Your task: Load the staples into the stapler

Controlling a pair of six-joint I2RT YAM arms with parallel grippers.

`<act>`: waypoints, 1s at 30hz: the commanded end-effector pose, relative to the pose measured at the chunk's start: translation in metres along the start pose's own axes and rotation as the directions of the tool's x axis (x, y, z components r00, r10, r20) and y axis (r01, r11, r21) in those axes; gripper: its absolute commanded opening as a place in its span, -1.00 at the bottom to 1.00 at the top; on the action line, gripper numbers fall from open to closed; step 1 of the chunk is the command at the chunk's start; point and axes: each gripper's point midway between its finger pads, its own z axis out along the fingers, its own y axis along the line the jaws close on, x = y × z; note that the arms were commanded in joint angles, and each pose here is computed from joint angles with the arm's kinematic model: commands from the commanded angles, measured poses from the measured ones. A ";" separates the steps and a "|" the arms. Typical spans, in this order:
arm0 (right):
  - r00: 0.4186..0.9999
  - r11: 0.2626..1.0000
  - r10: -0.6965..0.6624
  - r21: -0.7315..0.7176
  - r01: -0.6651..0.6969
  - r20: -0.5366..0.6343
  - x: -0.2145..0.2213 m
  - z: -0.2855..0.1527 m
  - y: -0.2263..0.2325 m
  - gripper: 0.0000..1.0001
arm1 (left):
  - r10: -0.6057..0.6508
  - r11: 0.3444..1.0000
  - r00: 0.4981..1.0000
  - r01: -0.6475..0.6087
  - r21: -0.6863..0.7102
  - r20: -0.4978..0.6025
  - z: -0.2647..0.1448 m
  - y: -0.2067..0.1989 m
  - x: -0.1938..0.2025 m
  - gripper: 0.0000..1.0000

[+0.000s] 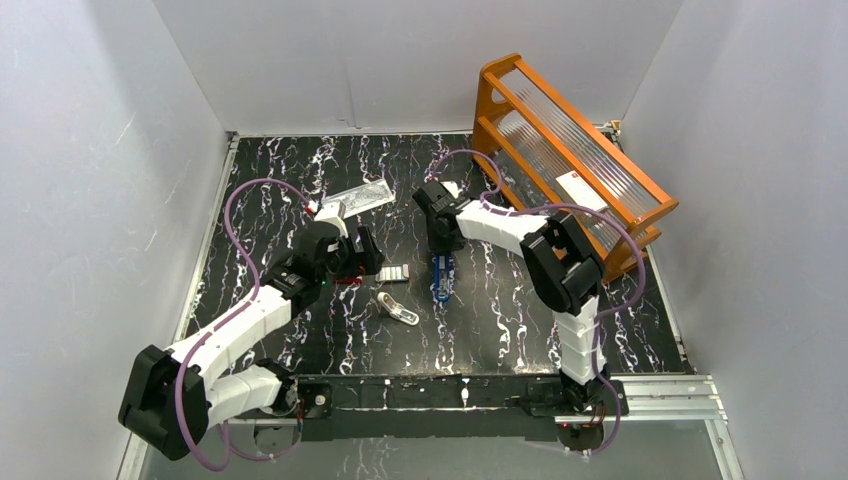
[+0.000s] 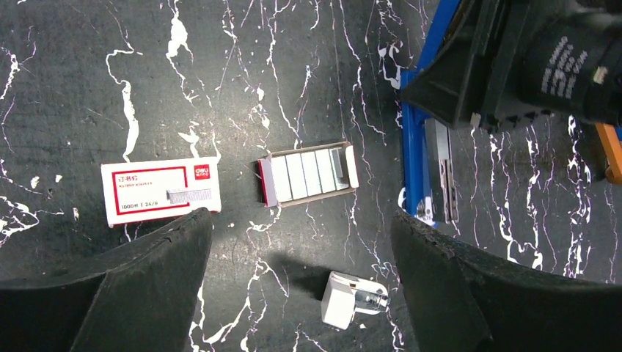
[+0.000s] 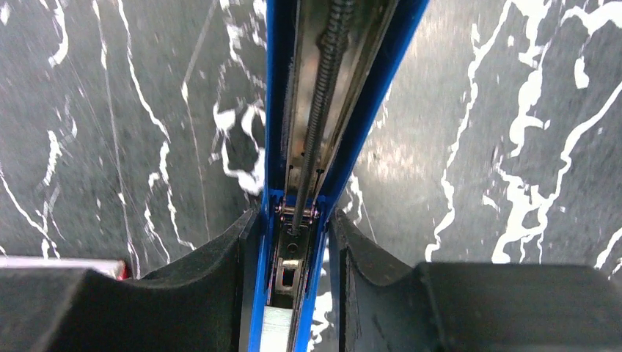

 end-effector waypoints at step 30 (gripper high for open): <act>0.995 1.000 -0.027 -0.008 0.026 -0.094 0.092 -0.112 -0.015 0.01 | -0.013 0.999 1.000 0.013 0.033 -0.004 -0.001 -0.007 -0.001 0.75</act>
